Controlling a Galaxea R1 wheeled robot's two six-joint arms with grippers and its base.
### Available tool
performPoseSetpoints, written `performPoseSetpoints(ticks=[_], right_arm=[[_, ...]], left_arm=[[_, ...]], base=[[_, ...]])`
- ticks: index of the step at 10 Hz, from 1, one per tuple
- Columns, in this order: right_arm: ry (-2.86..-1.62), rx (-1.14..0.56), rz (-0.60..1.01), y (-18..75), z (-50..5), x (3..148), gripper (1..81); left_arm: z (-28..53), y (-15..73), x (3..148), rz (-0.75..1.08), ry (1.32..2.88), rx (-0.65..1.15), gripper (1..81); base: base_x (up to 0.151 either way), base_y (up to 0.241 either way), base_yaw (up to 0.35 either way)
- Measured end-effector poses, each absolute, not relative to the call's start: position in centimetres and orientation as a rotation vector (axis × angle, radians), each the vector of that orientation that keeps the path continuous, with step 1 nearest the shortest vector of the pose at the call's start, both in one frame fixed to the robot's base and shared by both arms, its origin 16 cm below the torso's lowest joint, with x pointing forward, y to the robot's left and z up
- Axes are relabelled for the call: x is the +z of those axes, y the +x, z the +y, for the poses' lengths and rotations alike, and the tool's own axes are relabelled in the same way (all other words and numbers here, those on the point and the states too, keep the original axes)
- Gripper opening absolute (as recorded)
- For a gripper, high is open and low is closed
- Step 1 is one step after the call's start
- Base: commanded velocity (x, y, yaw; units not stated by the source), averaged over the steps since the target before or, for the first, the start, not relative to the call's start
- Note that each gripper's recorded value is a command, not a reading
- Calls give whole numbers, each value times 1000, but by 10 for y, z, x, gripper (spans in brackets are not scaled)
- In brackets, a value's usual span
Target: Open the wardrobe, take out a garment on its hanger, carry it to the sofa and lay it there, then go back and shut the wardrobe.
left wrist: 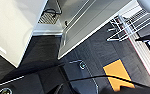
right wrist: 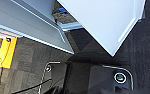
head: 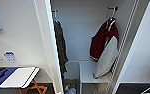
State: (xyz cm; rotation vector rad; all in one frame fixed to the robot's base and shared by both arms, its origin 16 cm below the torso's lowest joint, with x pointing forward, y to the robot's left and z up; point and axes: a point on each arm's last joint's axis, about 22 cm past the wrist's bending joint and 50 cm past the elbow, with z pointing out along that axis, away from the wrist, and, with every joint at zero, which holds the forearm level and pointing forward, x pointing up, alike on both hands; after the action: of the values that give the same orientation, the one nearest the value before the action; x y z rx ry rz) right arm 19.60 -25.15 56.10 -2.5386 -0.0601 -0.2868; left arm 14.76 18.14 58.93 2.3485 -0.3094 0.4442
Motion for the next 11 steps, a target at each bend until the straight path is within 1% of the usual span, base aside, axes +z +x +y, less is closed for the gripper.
performPoseSetpoints(ticks=[3, 6, 11], right_arm=[[-2594, -245, -21, 175, -244, 521, 811], [-2610, -166, 10, 133, -219, 493, 811], [-2675, -104, 38, 94, -219, 464, 811]], left_arm=[[176, 132, 555, -304, 2400, 410, 811], [168, 125, 529, -306, 2441, 393, 811], [169, 114, 499, -319, 2507, 371, 811]], base=[[0, 0, 0], [0, 0, 0], [0, 0, 0]])
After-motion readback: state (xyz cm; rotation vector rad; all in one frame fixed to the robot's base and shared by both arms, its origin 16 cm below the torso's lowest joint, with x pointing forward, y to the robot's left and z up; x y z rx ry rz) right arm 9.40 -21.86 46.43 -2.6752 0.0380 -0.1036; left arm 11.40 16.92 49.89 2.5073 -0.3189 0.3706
